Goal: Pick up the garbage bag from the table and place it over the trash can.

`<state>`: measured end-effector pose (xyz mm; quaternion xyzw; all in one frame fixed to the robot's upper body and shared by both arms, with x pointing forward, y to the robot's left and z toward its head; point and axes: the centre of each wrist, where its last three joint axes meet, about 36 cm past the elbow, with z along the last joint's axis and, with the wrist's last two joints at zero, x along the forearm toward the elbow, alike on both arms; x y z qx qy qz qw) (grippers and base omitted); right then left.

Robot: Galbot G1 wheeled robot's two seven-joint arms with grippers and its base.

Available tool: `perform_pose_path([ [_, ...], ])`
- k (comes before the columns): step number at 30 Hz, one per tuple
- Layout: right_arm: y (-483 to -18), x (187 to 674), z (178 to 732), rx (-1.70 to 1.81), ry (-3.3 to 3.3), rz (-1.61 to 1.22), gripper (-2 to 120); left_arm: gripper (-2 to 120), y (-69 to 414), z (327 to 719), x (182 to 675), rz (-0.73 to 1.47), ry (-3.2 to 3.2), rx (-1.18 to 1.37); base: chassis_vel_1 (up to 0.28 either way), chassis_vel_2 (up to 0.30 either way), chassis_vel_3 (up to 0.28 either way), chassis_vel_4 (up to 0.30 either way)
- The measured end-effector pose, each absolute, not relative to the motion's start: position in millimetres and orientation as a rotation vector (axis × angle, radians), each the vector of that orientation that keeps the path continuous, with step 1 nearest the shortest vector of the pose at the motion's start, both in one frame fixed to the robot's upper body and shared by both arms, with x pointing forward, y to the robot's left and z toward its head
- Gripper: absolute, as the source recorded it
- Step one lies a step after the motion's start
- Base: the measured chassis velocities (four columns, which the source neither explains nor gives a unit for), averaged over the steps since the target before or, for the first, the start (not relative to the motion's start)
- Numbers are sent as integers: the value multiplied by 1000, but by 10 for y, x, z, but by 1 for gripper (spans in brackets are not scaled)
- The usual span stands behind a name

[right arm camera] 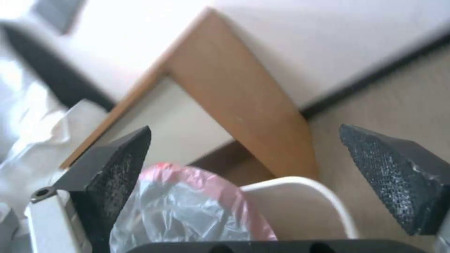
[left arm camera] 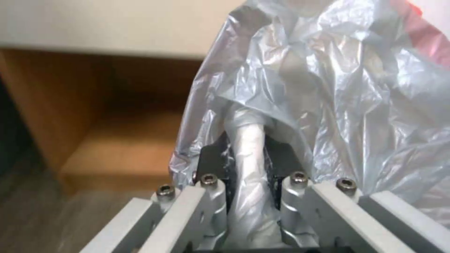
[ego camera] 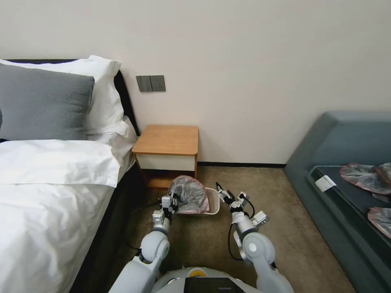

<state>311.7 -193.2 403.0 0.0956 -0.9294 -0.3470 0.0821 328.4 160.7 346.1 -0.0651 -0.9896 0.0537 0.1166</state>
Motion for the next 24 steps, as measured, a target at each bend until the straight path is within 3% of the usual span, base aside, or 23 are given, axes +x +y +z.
perform_pose_path([
  [10, -1566, 3040, 4258, 629, -2859, -796, 100, 9, 1675, 3416, 3203, 255, -3076, -386, 0, 0, 0, 0],
  [24, -1392, 2979, 4292, 541, -2846, -721, 100, 9, 1815, 3483, 3086, 221, -3139, -357, 0, 0, 0, 0],
])
